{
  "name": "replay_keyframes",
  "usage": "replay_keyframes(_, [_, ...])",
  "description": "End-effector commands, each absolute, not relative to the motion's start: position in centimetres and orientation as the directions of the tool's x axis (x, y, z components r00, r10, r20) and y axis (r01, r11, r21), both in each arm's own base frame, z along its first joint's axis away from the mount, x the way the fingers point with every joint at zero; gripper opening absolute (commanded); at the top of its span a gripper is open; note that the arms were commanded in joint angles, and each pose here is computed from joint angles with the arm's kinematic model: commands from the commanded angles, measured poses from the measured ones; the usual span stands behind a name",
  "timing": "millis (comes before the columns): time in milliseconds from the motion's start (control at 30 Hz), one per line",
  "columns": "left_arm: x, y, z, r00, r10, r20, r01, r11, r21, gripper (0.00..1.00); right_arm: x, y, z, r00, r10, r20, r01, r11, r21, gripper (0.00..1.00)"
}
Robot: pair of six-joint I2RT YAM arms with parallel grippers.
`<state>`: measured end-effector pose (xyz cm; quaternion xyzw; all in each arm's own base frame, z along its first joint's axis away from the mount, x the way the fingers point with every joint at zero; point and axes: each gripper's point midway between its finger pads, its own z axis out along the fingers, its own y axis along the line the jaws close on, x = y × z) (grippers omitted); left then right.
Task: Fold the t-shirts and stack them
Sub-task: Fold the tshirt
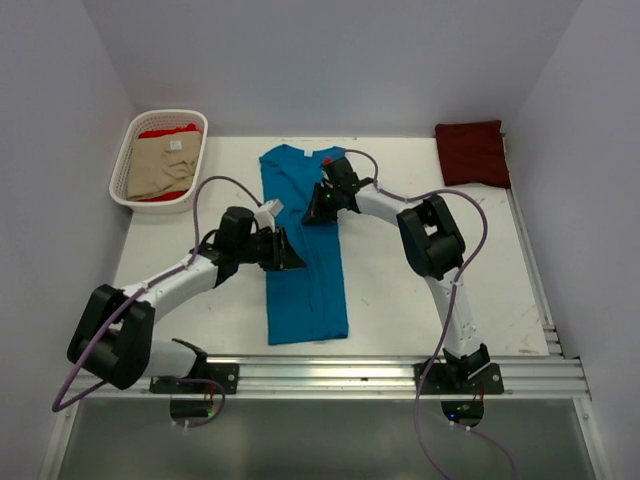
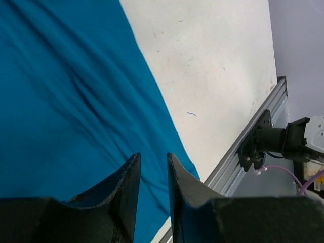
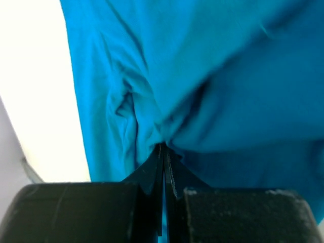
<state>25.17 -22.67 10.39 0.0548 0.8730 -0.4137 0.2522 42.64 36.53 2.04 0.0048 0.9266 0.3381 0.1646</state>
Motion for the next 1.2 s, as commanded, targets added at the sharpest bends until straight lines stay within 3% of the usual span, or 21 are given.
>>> replay_keyframes(0, [27.0,-26.3,13.6,-0.813,-0.091,-0.576,0.427,0.580,-0.694,0.31,44.2,32.8,-0.5,-0.938,0.168,-0.302,-0.002,0.872,0.490,0.00])
replay_keyframes(400, [28.9,-30.9,10.5,-0.825,-0.028,-0.565,0.423,0.631,-0.650,0.28,44.2,31.6,-1.1,-0.938,0.163,-0.305,-0.002,0.880,0.474,0.00])
replay_keyframes(667, [32.1,-32.9,8.4,-0.819,0.025,-0.573,0.407,0.729,-0.550,0.08,44.2,31.7,-1.1,-0.939,0.158,-0.307,-0.007,0.880,0.475,0.00])
replay_keyframes(833, [31.9,-31.4,6.1,-0.852,0.042,-0.522,0.339,0.804,-0.488,0.00,44.3,31.6,-1.1,-0.938,0.151,-0.312,-0.013,0.884,0.467,0.00])
replay_keyframes(1167, [31.4,-29.3,4.9,-0.865,0.044,-0.499,0.280,0.868,-0.409,0.03,43.9,31.4,-1.4,-0.942,0.152,-0.300,-0.007,0.883,0.469,0.00])
